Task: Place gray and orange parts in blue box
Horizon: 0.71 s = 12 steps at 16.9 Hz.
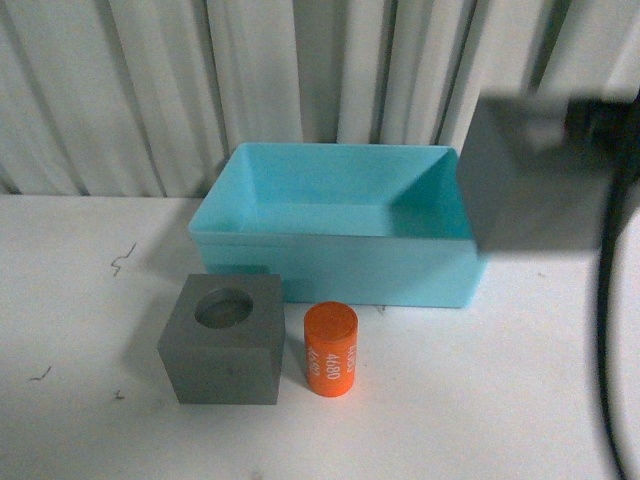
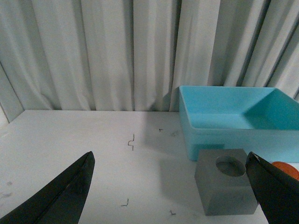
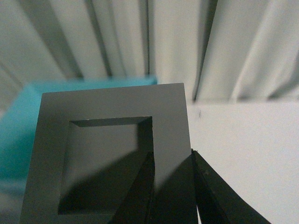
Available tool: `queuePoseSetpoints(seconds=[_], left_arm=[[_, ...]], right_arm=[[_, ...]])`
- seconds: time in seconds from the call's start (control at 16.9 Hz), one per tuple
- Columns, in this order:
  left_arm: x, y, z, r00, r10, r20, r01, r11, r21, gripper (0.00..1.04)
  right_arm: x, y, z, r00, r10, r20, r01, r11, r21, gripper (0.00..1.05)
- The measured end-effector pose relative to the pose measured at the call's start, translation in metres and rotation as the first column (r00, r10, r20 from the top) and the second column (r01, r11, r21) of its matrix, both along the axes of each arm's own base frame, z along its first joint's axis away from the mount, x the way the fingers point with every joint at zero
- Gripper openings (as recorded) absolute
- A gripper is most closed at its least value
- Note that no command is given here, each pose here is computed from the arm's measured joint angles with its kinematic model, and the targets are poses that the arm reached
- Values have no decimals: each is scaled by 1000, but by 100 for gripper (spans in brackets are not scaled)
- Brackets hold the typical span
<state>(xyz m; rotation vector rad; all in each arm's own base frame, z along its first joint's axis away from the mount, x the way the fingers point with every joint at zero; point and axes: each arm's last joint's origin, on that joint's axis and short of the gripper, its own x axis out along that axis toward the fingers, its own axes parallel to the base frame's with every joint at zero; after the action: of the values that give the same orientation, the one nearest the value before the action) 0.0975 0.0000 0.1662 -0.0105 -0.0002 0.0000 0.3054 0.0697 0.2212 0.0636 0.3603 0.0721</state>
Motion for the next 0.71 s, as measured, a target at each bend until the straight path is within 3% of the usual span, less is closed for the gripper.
queuePoseSetpoints(seconds=[0.12, 0.18, 0.24, 0.41, 0.71], left_arm=[[0, 0, 0, 1000, 0, 0, 0, 1000, 0, 98], [0, 0, 0, 1000, -1, 0, 1, 1000, 0, 98], [0, 0, 0, 1000, 0, 0, 0, 1000, 0, 98], [0, 0, 0, 1000, 0, 0, 0, 1000, 0, 98], [0, 0, 0, 1000, 0, 0, 0, 1000, 0, 98]], right_arm=[[39, -11, 51, 972, -14, 233, 20, 1000, -22, 18], [84, -4, 43, 963, 44, 265, -26, 997, -69, 18], [140, 21, -3, 981, 102, 164, -89, 992, -84, 18], [169, 43, -20, 986, 100, 133, -95, 994, -46, 18], [181, 54, -66, 998, 57, -1, -57, 998, 0, 18]])
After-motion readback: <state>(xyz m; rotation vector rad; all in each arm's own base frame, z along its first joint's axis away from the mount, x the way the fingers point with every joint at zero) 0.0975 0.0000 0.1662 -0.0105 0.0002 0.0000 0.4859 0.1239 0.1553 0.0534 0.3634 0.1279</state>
